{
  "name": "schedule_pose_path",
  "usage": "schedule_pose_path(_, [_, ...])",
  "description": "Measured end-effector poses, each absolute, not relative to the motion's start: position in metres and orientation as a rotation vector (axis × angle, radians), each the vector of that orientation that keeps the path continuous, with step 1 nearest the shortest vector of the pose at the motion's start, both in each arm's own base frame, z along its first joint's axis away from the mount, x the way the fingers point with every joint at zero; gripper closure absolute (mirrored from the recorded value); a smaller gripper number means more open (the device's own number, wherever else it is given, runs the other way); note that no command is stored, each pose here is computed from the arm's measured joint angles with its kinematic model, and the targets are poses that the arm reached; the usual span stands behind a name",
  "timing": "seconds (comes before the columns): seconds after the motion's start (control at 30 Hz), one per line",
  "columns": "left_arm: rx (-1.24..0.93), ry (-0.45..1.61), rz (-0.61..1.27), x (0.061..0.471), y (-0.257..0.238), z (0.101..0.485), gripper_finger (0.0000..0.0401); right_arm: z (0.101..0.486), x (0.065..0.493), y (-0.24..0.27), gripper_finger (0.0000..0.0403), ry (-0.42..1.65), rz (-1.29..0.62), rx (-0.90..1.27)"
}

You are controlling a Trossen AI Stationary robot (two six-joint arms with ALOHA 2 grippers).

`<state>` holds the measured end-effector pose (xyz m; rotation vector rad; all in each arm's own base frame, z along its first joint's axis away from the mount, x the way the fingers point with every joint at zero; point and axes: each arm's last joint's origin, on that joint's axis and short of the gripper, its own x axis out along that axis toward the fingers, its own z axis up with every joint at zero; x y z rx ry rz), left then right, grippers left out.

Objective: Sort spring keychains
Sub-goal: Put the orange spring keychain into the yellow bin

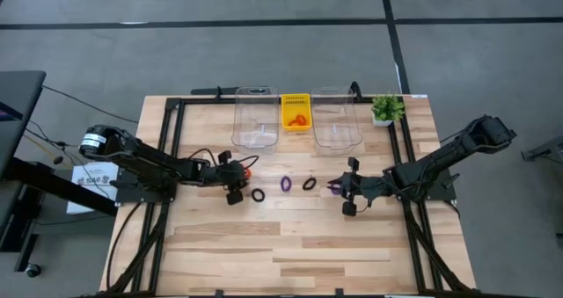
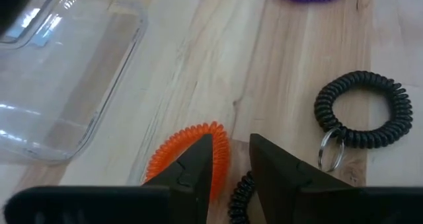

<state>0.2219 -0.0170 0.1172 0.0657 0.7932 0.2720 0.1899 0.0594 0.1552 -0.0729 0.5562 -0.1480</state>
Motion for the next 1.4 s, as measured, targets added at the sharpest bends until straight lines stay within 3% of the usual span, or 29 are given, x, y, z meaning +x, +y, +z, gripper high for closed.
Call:
schedule_pose_path(0.47, [0.069,0.792,0.280,0.222,-0.017,0.117,0.0301,0.155,0.190,0.059,0.0344,0.556,-0.148,-0.073])
schedule_pose_path(0.93, [-0.020,0.786,0.334,0.222,-0.010,0.117,0.0234,0.155,0.190,0.059,0.0344,0.556,-0.148,-0.073])
schedule_pose_path(1.4, [-0.038,0.845,0.339,0.226,-0.011,0.101,0.0258,0.155,0.190,0.059,0.0344,0.556,-0.148,-0.073])
